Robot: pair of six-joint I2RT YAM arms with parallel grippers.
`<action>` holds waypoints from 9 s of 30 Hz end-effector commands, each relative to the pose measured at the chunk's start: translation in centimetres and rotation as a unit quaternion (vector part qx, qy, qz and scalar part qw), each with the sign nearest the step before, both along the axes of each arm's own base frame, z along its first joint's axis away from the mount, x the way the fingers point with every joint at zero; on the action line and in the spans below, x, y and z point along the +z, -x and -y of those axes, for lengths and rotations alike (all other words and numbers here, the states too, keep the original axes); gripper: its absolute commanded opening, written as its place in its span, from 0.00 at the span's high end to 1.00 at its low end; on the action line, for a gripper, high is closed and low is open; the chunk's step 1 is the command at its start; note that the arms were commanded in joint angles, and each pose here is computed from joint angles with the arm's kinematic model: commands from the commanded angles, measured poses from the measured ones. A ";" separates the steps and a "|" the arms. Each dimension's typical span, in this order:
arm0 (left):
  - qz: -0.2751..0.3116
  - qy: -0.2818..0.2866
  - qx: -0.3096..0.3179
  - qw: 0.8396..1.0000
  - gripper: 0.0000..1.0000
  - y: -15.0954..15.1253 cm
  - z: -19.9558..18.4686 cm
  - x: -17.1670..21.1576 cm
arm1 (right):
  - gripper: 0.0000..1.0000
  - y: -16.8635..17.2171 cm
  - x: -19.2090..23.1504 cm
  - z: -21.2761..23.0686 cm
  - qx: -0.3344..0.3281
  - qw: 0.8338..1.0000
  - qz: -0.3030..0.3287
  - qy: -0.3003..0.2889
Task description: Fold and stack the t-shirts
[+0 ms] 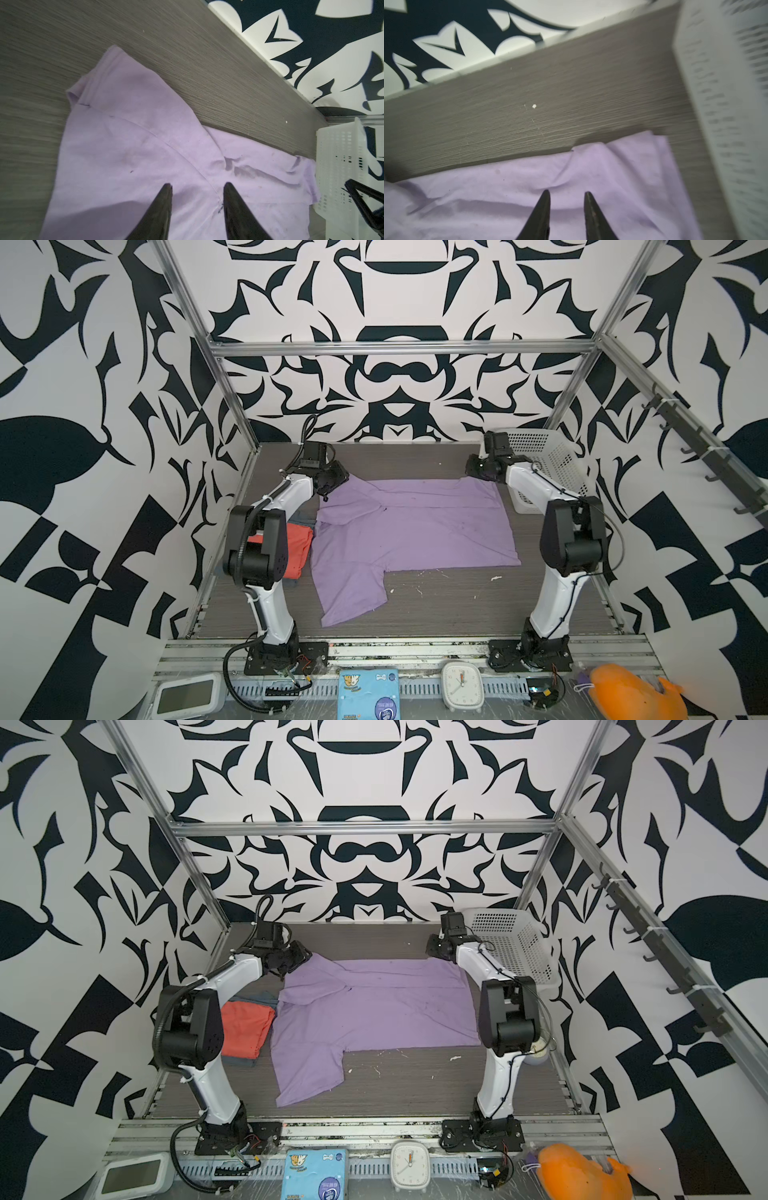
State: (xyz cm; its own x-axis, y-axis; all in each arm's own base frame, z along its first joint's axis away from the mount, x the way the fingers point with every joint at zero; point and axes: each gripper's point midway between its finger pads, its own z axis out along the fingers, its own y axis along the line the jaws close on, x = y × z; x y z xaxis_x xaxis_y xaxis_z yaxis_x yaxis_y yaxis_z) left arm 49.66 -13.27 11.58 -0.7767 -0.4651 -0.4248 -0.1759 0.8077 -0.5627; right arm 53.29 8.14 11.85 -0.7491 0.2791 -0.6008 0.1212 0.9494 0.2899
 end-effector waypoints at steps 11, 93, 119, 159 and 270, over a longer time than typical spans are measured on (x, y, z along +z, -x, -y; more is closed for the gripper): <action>-0.030 0.013 0.068 0.997 0.62 -4.0 -2.2 -7.3 | 0.73 -2.3 -4.4 2.7 -0.068 0.996 -0.022 0.051; -0.317 -0.089 0.054 0.943 0.46 36.7 -2.7 -11.8 | 0.37 26.3 -3.1 7.9 -0.157 0.982 -0.100 -0.041; -0.236 -0.097 0.026 0.967 1.00 33.3 -2.0 -9.0 | 0.40 27.5 -9.8 9.2 -0.229 0.955 -0.168 -0.080; 0.075 -0.103 -0.029 0.991 1.00 21.2 0.7 10.6 | 0.73 25.4 -1.5 9.2 -0.197 0.973 -0.098 -0.067; -0.037 -0.120 0.021 0.992 0.48 8.6 -6.1 1.3 | 0.66 12.8 1.8 3.1 -0.113 0.992 -0.004 -0.055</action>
State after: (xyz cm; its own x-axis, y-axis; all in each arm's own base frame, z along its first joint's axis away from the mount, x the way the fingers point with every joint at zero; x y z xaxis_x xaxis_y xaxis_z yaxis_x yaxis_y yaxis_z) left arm 44.76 -6.93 15.34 -0.7232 -0.3977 -0.5646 -0.2274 0.9091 -0.3491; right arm 40.72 3.95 14.71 -0.6592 0.4903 -0.5701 0.3315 0.8700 0.3649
